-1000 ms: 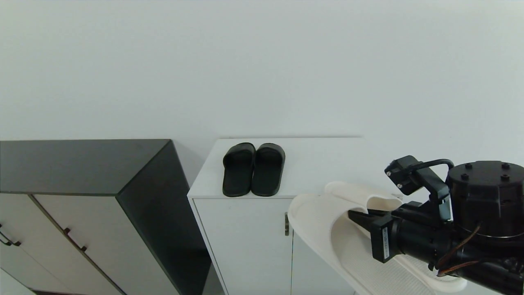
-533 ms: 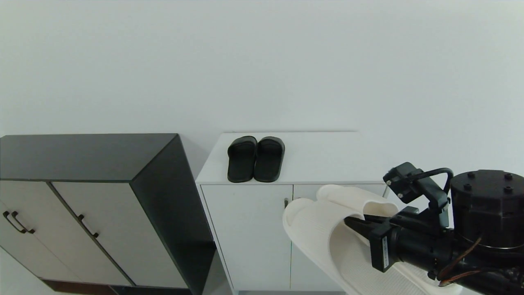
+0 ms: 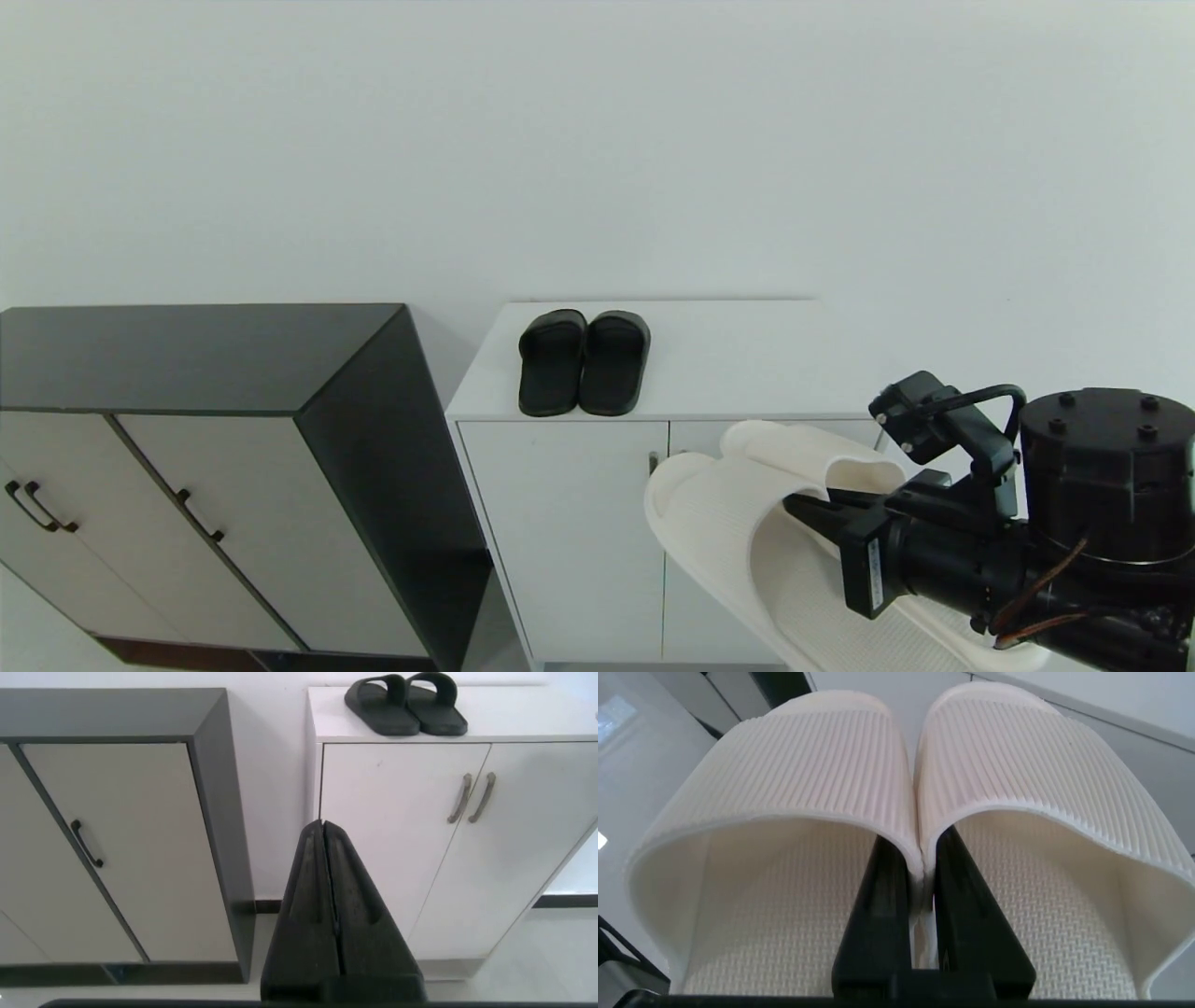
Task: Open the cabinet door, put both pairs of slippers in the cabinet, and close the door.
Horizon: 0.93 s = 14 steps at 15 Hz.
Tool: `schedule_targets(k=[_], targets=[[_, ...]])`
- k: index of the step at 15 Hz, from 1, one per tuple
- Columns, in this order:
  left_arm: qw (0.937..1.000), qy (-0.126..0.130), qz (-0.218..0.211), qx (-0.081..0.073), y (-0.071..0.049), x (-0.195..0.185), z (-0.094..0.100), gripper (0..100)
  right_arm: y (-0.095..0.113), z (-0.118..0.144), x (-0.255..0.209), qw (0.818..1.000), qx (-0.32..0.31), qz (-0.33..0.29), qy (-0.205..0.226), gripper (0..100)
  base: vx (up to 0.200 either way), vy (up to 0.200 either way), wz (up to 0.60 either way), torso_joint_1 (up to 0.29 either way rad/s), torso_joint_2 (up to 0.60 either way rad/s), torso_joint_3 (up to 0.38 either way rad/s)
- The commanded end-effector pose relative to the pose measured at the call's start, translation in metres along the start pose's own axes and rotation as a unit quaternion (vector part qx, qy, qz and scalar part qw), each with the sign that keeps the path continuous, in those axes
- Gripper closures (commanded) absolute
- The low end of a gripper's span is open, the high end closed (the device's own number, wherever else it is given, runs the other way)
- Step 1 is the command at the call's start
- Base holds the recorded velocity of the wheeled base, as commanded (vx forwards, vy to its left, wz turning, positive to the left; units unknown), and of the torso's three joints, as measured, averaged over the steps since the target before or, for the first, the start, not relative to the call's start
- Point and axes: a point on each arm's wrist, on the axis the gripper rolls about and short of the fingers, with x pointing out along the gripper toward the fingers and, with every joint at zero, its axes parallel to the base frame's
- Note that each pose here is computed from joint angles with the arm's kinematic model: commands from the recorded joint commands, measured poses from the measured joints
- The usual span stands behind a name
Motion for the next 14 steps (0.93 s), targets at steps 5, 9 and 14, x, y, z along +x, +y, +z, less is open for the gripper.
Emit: schedule_targets(k=[5, 9, 14], targets=[[1.0000, 0.000, -0.001, -0.005, 0.000, 0.000, 0.000, 100, 0.000, -0.008, 0.005, 1.000, -0.001, -0.002, 0.008, 100, 0.000, 0.000, 0.00, 0.000, 0.00, 0.000], [1.0000, 0.000, 0.002, -0.005, 0.000, 0.000, 0.000, 0, -0.001, -0.007, 0.000, 1.000, -0.003, 0.000, -0.006, 100, 0.000, 0.000, 0.00, -0.102, 0.24, 0.127], [1.0000, 0.000, -0.001, 0.002, 0.000, 0.000, 0.000, 0, -0.002, -0.016, 0.004, 1.000, -0.010, -0.002, 0.014, 100, 0.000, 0.000, 0.00, -0.184, 0.42, 0.236]])
